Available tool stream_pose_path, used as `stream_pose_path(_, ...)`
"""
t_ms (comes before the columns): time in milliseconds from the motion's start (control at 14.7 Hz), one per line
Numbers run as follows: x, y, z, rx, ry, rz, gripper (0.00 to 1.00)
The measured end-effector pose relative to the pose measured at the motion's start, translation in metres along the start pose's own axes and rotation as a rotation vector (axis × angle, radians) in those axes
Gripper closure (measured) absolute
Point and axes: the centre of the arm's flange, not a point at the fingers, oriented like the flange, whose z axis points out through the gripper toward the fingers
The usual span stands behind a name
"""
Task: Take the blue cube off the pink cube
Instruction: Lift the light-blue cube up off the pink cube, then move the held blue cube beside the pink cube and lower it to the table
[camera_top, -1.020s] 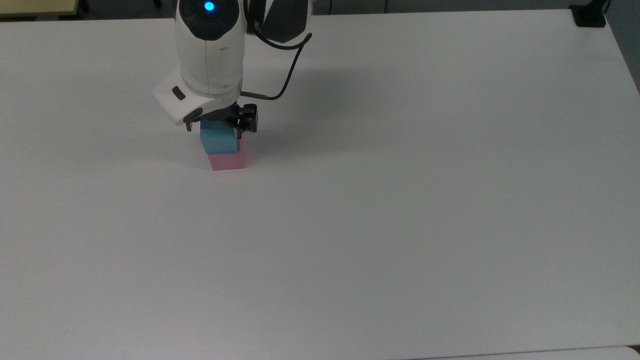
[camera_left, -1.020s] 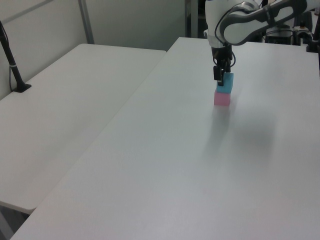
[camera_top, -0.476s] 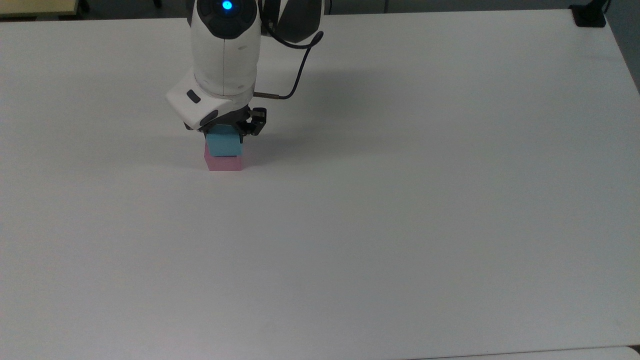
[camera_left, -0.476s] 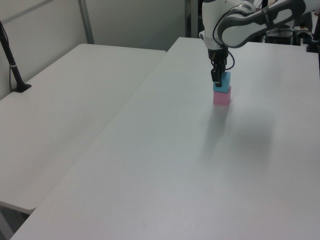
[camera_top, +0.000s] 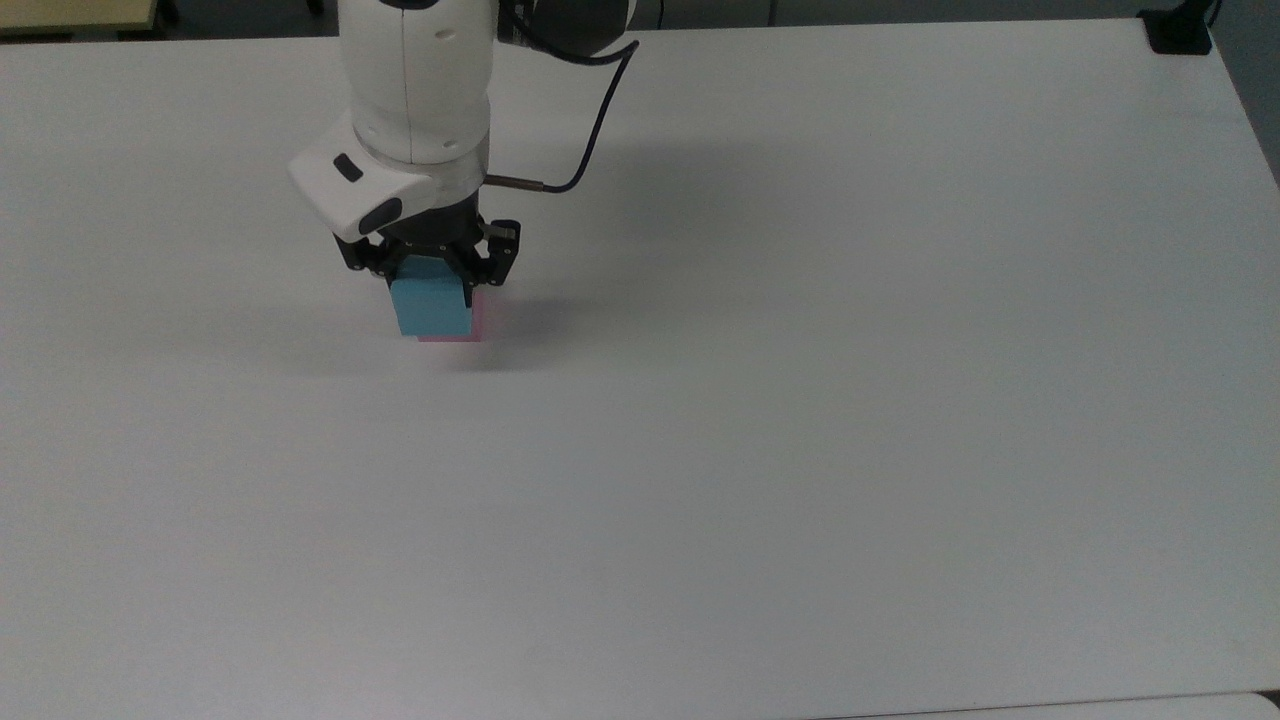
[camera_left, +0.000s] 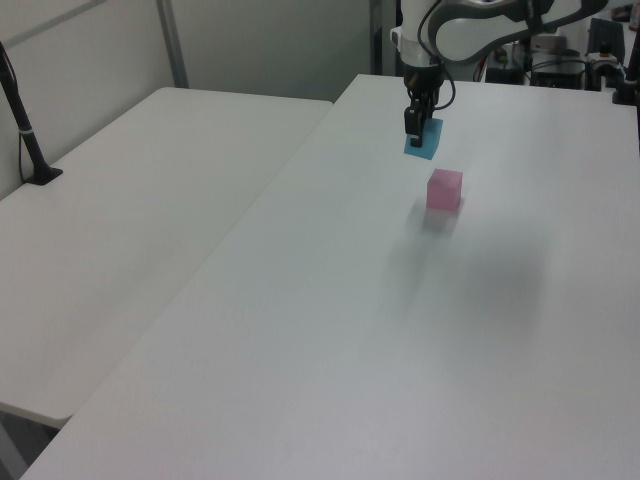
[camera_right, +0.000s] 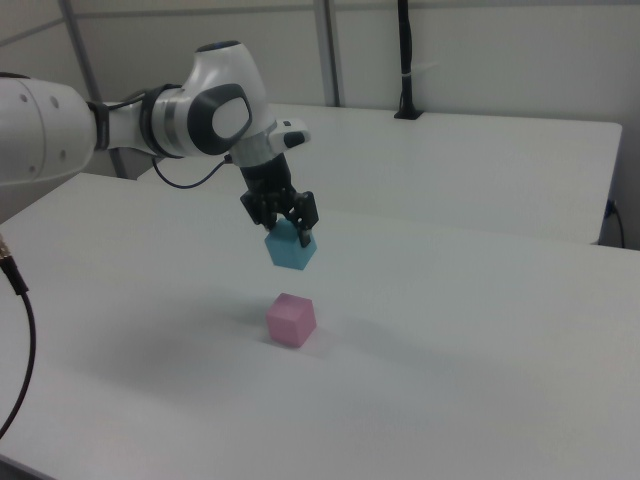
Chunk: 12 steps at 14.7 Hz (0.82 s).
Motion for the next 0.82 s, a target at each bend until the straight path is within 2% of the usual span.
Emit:
stream_pose_path(136,0.020,-0.008,0.015,0.010,0.062,0.003,0.39)
stream_pose_path(340,0.059,-0.027,0.072,-0.007,0.186,0.013,0.39)
stream_pose_path(612,0.078,-0.043,0.125,-0.019,0.277,0.038,0.39)
stream_pose_path(680,0.080,-0.044,0.126,-0.022,0.281,0.038,0.39)
stream_pose_path(748,0.081,-0.044,0.125,-0.021,0.282,0.039,0.37)
stream_pose_path(816,0.081,-0.044,0.127,-0.021,0.280,0.039,0.30)
